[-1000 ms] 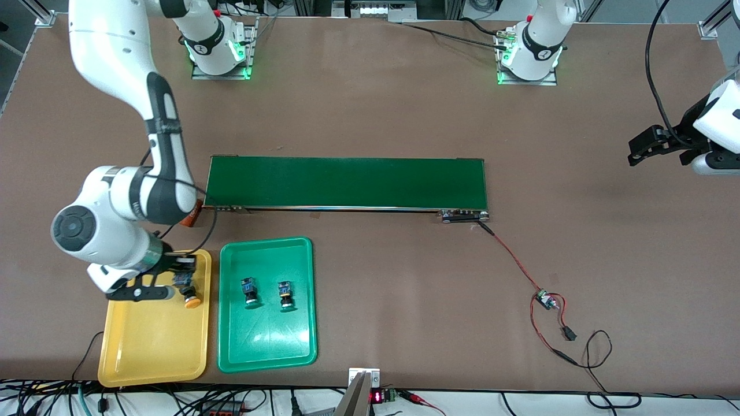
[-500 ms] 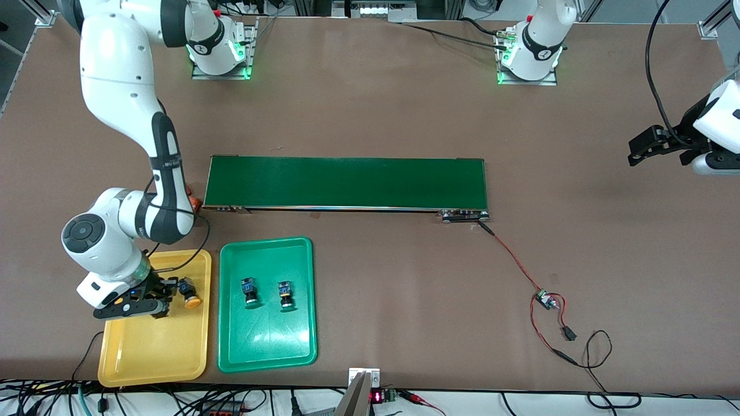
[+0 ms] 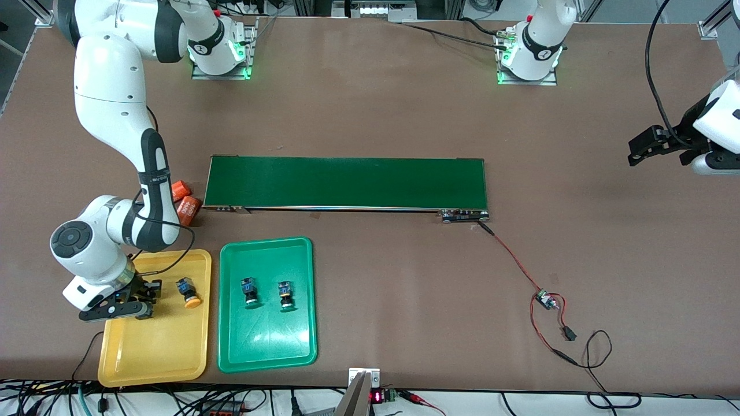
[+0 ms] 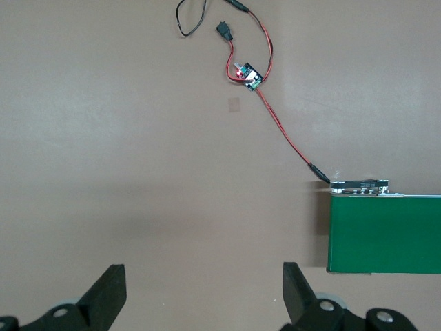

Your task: Sort buttons by color to trays

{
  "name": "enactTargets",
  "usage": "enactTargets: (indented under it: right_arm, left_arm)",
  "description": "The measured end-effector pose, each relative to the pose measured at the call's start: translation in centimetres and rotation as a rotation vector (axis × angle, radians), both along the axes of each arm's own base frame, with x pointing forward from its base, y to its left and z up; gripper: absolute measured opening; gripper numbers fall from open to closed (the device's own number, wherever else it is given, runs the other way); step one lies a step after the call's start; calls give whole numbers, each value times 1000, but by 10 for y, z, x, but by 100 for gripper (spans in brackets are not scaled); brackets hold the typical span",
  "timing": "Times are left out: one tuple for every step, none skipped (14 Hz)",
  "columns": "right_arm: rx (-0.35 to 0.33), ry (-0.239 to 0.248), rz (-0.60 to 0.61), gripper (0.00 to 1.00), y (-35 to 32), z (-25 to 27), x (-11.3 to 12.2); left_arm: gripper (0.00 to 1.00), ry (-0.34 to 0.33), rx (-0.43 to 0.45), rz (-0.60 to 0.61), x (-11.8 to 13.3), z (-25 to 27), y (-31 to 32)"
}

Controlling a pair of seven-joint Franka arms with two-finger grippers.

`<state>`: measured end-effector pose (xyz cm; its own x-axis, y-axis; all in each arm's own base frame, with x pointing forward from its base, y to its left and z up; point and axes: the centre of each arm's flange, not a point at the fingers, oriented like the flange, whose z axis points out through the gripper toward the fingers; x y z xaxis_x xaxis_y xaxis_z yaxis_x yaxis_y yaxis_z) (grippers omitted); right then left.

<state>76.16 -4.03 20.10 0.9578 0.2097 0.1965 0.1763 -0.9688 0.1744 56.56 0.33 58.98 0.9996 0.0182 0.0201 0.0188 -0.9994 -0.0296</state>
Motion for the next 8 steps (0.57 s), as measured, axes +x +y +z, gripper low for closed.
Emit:
enactTargets:
  right_arm:
    - [37, 44, -15, 66, 4, 4, -1]
    - [72, 84, -25, 77, 8, 13, -3]
    - [98, 111, -26, 85, 13, 28, -3]
    - [118, 126, -23, 95, 17, 46, -3]
    - [135, 140, -21, 100, 20, 64, -5]
    - [152, 157, -19, 100, 21, 81, -7]
    - [167, 166, -18, 100, 23, 98, -10]
    - [179, 167, -15, 100, 24, 114, -11]
  left_arm:
    - [100, 0, 0, 0, 0, 0, 0]
    - [100, 0, 0, 0, 0, 0, 0]
    - [100, 0, 0, 0, 0, 0, 0]
    - [100, 0, 0, 0, 0, 0, 0]
    - [100, 0, 0, 0, 0, 0, 0]
    - [100, 0, 0, 0, 0, 0, 0]
    - [100, 0, 0, 0, 0, 0, 0]
    - [100, 0, 0, -2, 0, 0, -1]
